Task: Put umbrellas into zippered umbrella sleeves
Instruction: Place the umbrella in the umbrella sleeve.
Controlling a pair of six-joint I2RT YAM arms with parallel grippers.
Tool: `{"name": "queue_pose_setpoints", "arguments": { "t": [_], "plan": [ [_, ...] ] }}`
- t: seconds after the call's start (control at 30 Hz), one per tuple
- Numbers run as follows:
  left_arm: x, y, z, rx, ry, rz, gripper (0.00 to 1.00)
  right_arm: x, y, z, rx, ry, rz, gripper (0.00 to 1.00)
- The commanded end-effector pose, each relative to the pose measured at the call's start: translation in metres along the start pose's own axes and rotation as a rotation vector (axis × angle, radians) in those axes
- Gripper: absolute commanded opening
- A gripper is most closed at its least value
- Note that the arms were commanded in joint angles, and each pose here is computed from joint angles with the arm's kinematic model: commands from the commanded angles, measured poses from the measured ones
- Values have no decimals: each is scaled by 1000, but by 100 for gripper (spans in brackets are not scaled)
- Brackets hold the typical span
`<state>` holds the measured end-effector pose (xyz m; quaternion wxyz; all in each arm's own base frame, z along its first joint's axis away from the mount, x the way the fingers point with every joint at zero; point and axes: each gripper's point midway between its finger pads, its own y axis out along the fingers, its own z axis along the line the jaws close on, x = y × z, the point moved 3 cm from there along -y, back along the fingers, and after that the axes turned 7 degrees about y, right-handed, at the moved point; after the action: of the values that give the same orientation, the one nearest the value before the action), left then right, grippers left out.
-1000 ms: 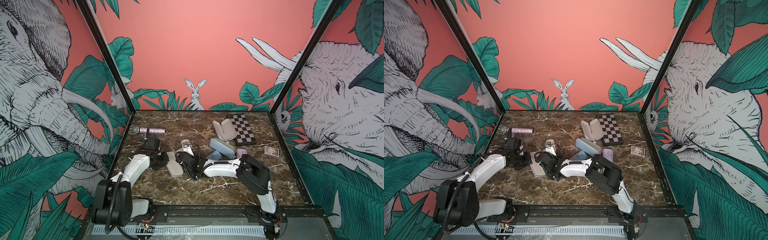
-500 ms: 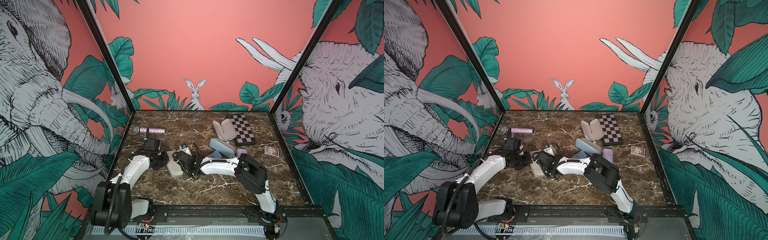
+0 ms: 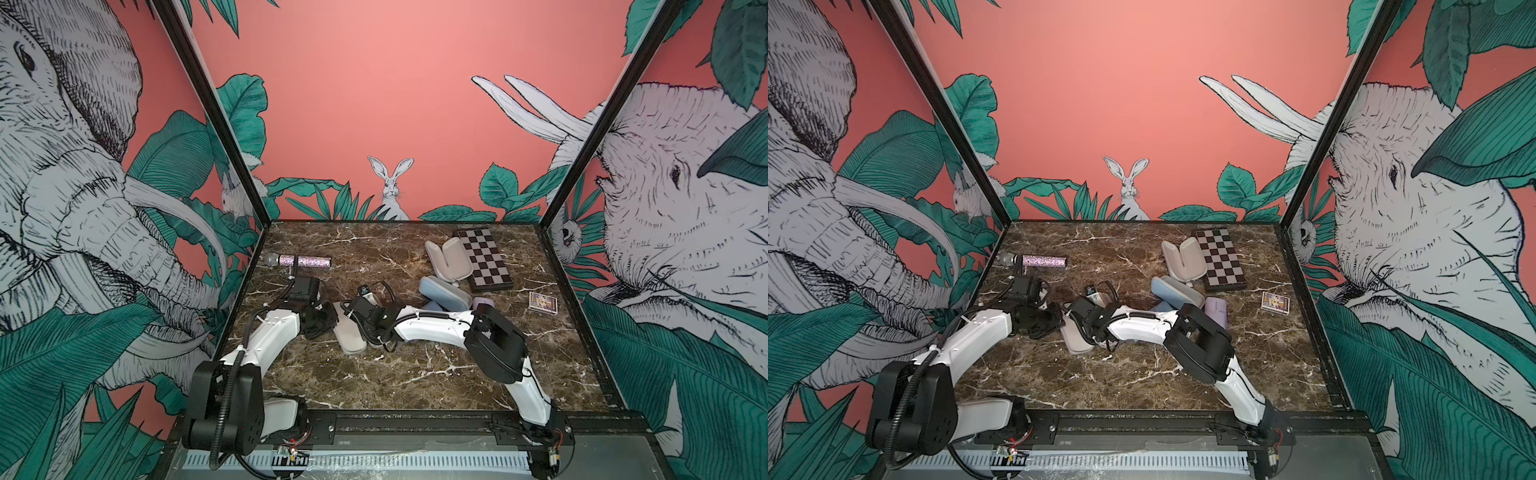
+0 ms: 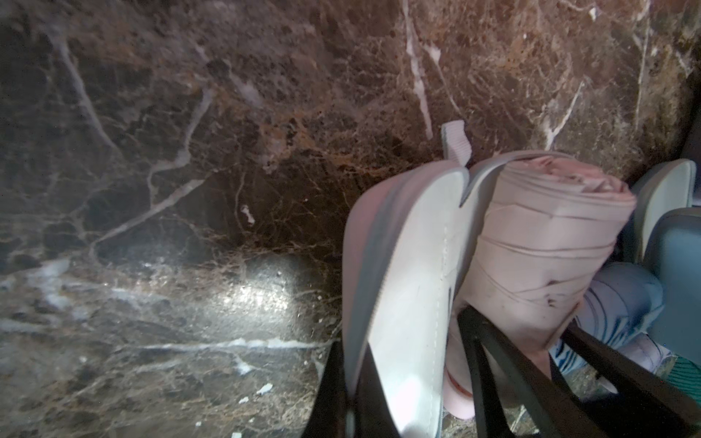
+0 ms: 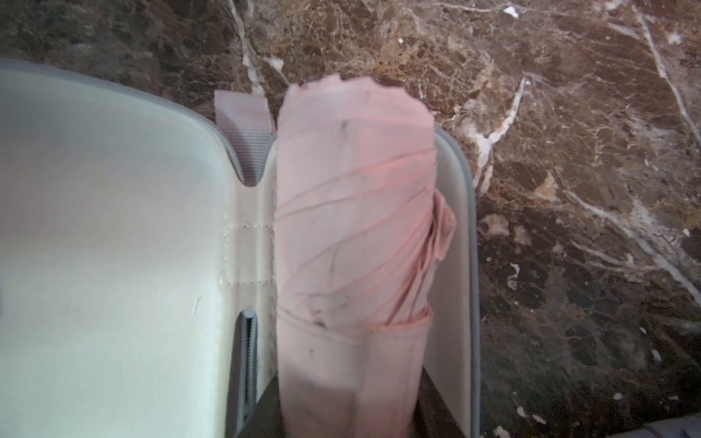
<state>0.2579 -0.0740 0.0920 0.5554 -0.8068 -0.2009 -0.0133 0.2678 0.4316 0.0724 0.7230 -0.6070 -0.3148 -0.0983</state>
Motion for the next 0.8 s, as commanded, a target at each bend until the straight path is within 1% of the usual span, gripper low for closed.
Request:
{"name": "queue_pose_setpoints", "arguments": {
  "t": [0.0, 0.07, 0.13, 0.27, 0.37, 0.43, 0.57, 0.7, 0.77],
  "plan": [
    [13, -8, -8, -17, 16, -34, 0, 0, -2, 0, 7, 2, 27, 35],
    [13, -7, -8, -17, 20, -30, 0, 5, -7, 2, 24, -2, 25, 46],
    [13, -6, -9, -20, 19, -24, 0, 12, -13, 3, 41, 1, 23, 52],
    [10, -4, -9, -27, 21, -10, 0, 34, -30, -1, 78, 19, -2, 62],
    [8, -3, -9, -29, 23, -2, 0, 51, -37, -2, 94, 7, -16, 68],
    [8, -4, -9, -29, 26, -2, 0, 59, -33, -3, 76, -15, -15, 69],
    [8, -4, -10, -31, 27, -1, 0, 68, -12, -9, 9, -47, -7, 69],
    [8, -6, -11, -29, 34, 2, 0, 69, -2, -8, 5, -42, -6, 65],
    [8, -7, -11, -29, 37, 0, 0, 64, 4, -3, 30, -29, 12, 60]
  ]
}}
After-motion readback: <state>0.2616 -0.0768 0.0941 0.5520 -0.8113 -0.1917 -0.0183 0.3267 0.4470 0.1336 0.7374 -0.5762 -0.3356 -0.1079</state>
